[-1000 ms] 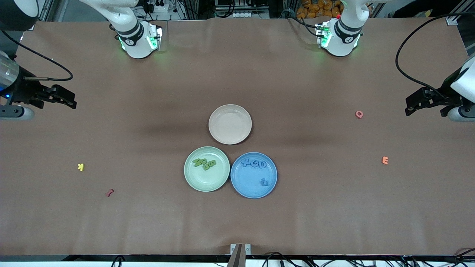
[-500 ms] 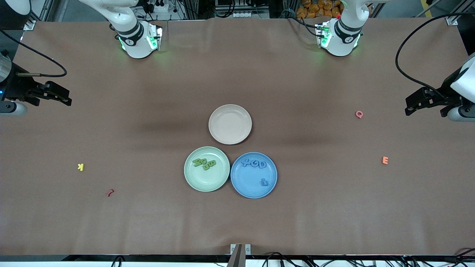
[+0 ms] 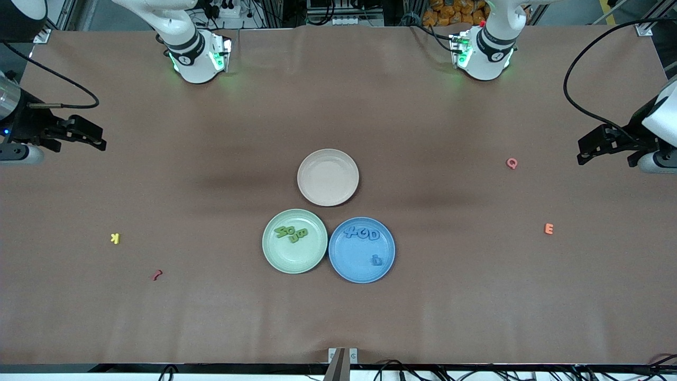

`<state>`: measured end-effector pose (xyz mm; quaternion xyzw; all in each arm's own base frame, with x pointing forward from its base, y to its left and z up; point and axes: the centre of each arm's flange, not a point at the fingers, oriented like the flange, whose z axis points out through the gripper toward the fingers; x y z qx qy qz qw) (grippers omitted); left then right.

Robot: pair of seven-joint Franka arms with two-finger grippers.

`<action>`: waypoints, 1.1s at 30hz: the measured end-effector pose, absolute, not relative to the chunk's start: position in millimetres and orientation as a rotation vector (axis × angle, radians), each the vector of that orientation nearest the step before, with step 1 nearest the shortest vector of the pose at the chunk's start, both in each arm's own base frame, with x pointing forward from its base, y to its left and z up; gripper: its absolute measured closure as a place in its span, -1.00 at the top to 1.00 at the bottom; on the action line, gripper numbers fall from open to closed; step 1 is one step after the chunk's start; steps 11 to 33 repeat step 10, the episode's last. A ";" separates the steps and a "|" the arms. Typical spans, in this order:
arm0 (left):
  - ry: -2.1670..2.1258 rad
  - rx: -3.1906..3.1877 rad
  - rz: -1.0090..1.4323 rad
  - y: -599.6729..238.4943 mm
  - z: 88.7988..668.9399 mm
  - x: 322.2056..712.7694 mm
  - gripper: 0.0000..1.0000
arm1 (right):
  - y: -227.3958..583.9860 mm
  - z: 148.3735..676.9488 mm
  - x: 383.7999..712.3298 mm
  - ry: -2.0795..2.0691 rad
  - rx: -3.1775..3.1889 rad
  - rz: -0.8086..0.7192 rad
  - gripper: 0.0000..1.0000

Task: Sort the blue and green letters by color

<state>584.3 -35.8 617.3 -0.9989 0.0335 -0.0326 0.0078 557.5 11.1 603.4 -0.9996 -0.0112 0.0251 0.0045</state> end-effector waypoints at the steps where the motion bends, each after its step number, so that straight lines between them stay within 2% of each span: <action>1: 0.105 -3.122 -0.102 -35.8 617.3 584.3 1.00 | 12.0 603.4 557.5 -0.041 -3.131 0.078 1.00; 33: 0.105 -3.123 -0.100 -35.8 616.9 584.3 1.00 | 13.1 604.3 558.3 -0.054 -3.134 0.065 1.00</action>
